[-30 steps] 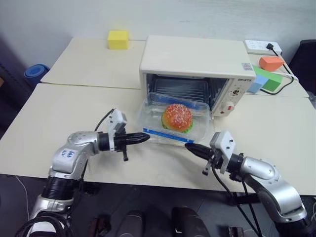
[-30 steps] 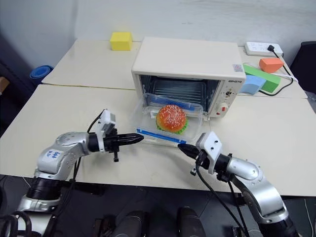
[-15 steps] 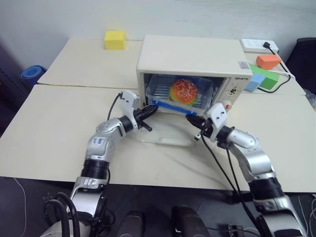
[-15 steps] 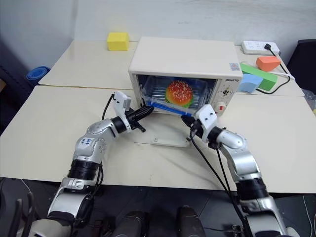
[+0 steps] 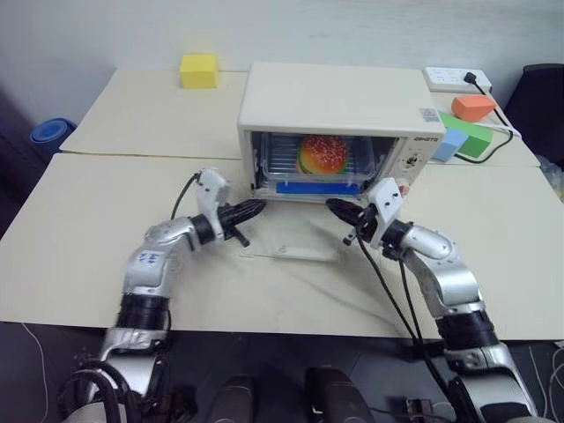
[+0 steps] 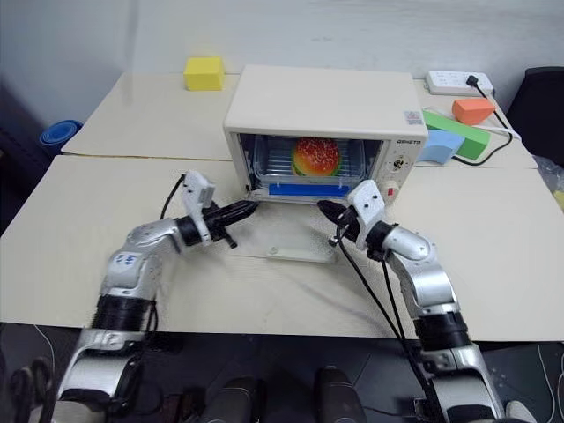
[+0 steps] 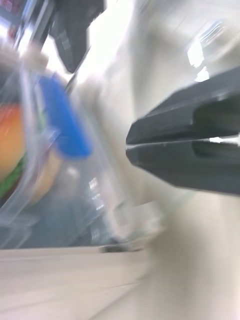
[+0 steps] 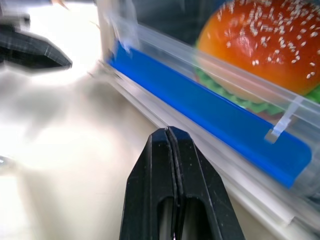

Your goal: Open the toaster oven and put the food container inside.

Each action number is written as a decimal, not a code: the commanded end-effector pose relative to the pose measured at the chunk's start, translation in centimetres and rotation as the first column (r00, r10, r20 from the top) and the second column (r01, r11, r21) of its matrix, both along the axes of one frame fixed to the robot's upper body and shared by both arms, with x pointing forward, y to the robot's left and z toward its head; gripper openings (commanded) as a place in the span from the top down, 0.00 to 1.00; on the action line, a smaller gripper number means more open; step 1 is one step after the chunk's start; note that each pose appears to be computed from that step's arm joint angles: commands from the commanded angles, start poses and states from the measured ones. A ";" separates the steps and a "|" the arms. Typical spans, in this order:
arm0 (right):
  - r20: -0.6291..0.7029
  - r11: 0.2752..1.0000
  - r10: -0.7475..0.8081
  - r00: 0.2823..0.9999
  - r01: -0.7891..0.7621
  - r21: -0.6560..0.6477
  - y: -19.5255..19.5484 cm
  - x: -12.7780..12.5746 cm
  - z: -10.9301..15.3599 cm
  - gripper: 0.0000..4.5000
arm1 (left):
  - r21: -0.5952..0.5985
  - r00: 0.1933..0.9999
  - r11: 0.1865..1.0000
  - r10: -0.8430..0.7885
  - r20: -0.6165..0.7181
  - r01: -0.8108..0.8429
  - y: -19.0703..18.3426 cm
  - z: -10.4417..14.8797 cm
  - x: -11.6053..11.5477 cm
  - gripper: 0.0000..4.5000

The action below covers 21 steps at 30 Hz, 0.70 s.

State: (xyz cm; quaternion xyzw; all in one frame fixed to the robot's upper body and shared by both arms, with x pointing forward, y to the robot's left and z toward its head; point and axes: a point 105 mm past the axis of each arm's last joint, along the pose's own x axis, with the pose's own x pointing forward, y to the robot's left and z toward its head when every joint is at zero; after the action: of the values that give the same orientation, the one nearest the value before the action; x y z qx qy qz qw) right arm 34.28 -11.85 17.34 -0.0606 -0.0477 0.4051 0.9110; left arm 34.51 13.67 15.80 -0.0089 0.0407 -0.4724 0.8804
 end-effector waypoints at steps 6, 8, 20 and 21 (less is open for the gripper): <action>-0.040 0.965 -0.005 0.999 -0.006 -0.264 -9.2 -3.8 -1.3 1.00 | 0.207 0.901 0.912 -0.393 0.183 0.355 5.9 3.0 -7.3 0.35; -0.046 0.936 -0.011 0.999 -0.006 -0.353 -11.3 -3.9 -3.5 1.00 | 0.226 0.872 0.877 -0.463 0.160 0.424 6.1 2.8 -8.3 0.22; 0.022 0.973 0.141 0.990 -0.135 -0.185 -8.6 -3.9 -6.2 1.00 | 0.088 0.887 0.926 -0.378 0.265 0.368 4.4 3.7 -7.6 0.01; 0.039 0.979 0.142 0.989 -0.135 -0.154 -8.4 -3.9 -5.7 1.00 | 0.051 0.897 0.937 -0.347 0.275 0.347 4.6 4.1 -7.4 0.01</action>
State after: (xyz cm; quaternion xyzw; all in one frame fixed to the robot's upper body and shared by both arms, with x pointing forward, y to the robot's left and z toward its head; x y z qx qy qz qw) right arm 30.33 -20.38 9.33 -0.1412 0.0039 0.4701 0.8712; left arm 27.16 17.87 18.09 0.0702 -0.0479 -0.6348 0.7679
